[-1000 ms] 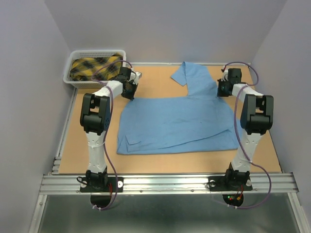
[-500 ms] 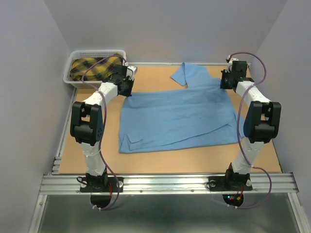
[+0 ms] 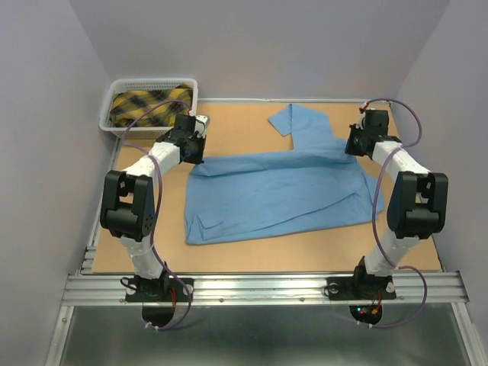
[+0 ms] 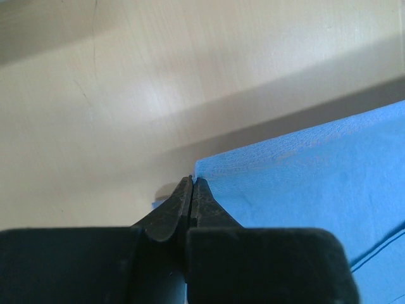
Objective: Fold and stack the long sleeve shirts
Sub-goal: Fold the shirt
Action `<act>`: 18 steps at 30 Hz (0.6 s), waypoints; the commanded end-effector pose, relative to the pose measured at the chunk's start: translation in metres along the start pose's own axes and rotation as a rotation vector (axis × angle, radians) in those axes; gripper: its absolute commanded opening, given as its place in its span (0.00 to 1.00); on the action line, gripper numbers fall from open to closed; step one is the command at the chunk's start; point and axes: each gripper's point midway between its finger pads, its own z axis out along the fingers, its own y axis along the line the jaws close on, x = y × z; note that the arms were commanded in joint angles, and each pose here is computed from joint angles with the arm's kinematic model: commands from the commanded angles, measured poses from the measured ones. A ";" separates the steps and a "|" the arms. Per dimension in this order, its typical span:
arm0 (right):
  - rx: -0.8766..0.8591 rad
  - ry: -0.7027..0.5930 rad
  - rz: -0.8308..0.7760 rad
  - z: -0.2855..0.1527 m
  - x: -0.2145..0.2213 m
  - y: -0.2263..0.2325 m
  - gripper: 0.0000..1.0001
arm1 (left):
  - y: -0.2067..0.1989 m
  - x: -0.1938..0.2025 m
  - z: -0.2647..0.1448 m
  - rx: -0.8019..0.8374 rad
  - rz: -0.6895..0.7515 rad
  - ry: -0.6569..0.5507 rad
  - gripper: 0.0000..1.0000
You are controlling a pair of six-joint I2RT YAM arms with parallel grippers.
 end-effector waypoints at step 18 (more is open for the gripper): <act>0.149 -0.110 0.201 -0.047 0.022 -0.027 0.01 | -0.008 0.024 -0.042 -0.043 -0.180 -0.058 0.00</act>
